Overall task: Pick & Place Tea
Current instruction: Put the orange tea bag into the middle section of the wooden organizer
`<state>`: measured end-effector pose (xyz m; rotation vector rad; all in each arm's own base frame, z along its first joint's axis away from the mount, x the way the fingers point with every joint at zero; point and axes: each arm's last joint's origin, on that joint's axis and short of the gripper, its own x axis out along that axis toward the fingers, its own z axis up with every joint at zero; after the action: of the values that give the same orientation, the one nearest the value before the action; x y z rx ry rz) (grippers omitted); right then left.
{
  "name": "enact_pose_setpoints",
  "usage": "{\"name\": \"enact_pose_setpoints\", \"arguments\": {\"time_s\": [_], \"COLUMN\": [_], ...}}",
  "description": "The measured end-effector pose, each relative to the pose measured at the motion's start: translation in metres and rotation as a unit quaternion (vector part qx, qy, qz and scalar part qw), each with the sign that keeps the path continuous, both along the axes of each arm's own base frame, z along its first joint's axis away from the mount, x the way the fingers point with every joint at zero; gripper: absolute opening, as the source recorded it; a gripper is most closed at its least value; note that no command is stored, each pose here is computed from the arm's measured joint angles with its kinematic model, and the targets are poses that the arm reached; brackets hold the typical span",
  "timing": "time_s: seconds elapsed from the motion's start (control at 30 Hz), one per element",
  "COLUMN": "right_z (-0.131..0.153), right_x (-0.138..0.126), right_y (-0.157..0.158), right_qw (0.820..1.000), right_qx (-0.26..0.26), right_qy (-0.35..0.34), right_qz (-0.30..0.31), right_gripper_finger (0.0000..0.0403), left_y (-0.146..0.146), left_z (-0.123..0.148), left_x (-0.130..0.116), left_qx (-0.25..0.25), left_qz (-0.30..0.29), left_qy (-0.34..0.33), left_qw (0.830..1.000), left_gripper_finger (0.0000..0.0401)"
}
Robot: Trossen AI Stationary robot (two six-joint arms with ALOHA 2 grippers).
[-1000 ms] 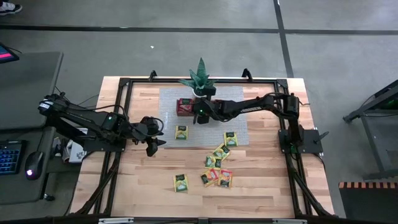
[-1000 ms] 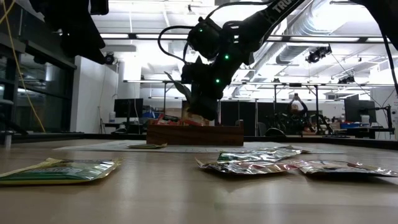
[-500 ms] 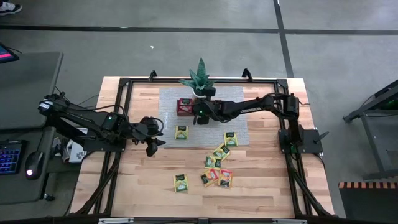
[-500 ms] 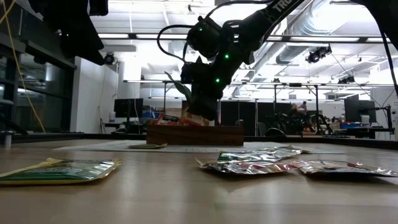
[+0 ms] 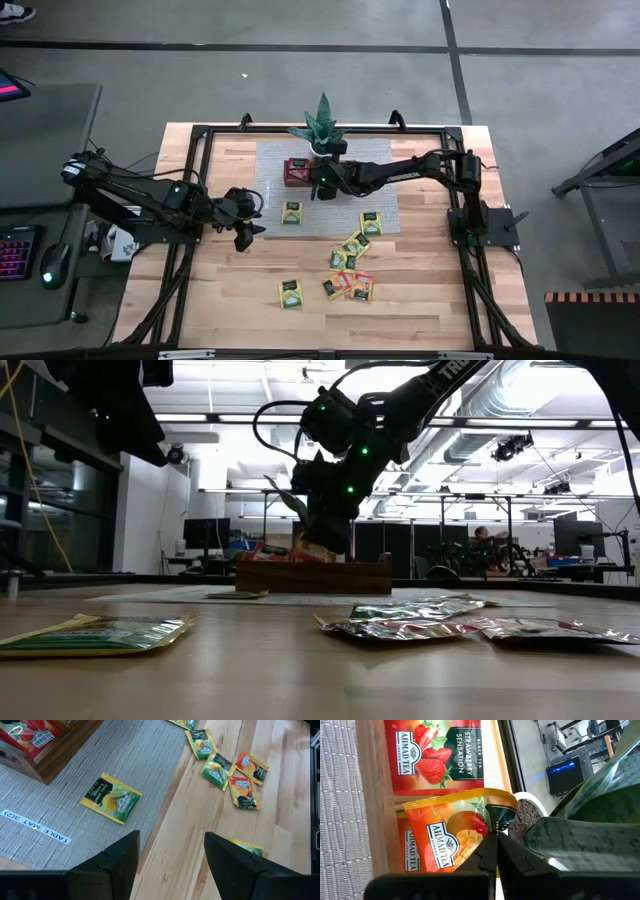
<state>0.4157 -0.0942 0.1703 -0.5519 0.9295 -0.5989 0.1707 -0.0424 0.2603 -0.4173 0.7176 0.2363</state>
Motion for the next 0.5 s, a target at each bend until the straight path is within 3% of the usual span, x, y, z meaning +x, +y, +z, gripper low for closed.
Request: {"name": "enact_pose_setpoints", "arguments": {"time_s": [0.27,0.5], "right_z": [-0.0001,0.0001], "right_x": [-0.0001,-0.0003], "right_y": [0.0001,0.0], "right_qw": [1.0,1.0], "right_qx": [0.002,-0.001], "right_qy": [0.001,0.001], "right_qz": [0.002,-0.001], "right_gripper_finger": [0.0005,0.0075], "left_y": [-0.0002,-0.0002], "left_z": [0.0,0.0], "left_x": [0.0,0.0], "left_qx": [-0.002,-0.002], "left_qz": [-0.002,-0.002], "left_qy": [0.001,0.001], "left_qw": [1.0,1.0], "left_gripper_finger": [0.022,0.022]}}
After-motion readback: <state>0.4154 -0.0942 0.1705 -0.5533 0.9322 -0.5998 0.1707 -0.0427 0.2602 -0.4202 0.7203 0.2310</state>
